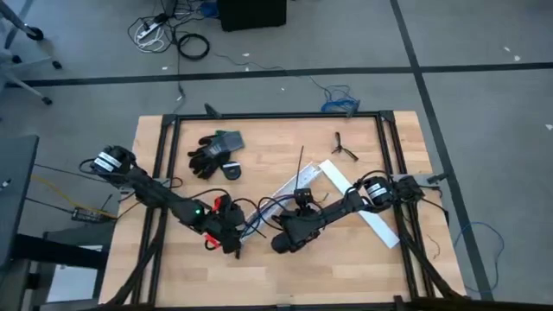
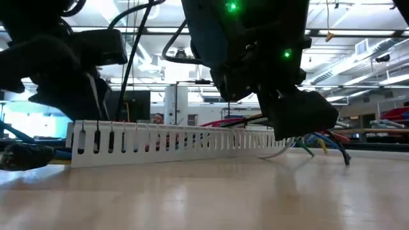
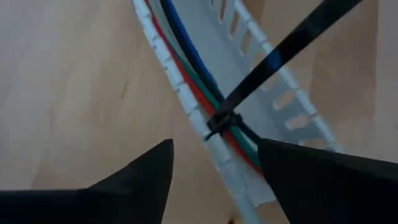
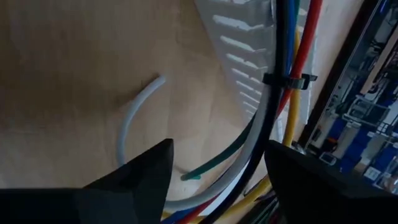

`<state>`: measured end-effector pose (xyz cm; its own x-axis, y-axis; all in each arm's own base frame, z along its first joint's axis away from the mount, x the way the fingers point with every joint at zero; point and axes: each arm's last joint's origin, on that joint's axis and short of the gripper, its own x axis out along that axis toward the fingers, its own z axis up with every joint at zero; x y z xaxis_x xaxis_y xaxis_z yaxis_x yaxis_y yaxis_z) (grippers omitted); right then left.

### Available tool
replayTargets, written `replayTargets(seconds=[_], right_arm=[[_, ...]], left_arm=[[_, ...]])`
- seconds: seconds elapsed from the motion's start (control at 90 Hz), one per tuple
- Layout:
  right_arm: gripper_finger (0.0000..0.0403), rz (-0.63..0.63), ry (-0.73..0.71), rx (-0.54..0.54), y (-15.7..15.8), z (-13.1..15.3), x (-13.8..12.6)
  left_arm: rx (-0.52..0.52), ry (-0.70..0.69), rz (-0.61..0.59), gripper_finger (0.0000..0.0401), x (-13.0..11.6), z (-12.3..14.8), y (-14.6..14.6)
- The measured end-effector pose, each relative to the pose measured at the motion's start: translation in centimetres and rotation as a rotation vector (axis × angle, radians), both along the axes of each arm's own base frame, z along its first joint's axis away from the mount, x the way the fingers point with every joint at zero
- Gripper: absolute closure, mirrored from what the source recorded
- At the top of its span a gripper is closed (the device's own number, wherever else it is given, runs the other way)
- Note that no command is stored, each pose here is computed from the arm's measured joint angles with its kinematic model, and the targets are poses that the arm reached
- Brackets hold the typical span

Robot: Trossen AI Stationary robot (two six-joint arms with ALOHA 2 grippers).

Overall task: Ziptie cables
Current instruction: Put the zip tied cable wires into the white cable duct

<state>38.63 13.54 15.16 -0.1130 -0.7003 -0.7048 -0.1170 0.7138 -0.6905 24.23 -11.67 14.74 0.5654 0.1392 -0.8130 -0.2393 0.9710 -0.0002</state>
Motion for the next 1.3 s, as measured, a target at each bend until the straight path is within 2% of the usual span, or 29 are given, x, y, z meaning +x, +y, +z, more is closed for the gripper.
replayTargets(seconds=[0.122,0.222,0.556,0.756,0.911,1.044,1.2,1.3], right_arm=[[0.0162,0.0,0.002,0.003,0.0,0.0,0.0],[0.0162,0.004,0.007,0.004,0.0,0.0,0.0],[0.0166,0.025,0.045,0.03,0.1,0.0,-0.1],[0.0168,0.143,0.137,0.054,1.3,0.0,-0.5],[0.0173,0.166,0.107,0.09,2.2,0.9,-0.1],[0.0172,0.156,-0.001,0.202,3.2,1.9,1.0],[0.017,0.097,-0.131,0.468,4.4,2.4,2.4],[0.017,0.074,-0.184,0.583,5.0,2.5,3.0]], left_arm=[[0.031,0.023,0.01,0.0177,-0.2,-0.2,0.2],[0.043,0.045,0.016,0.0204,-0.3,-0.3,0.4],[0.083,0.04,-0.04,0.0385,-0.2,-0.2,0.4],[0.119,0.071,-0.069,0.0392,-0.4,-0.3,0.5],[0.171,0.103,-0.07,0.0397,-0.7,-0.4,0.8],[0.184,0.113,-0.066,0.0398,-0.7,-0.4,1.0],[0.206,0.122,-0.057,0.0399,-0.8,-0.5,1.2],[0.23,0.148,-0.057,0.0399,-1.0,-0.5,1.4]])
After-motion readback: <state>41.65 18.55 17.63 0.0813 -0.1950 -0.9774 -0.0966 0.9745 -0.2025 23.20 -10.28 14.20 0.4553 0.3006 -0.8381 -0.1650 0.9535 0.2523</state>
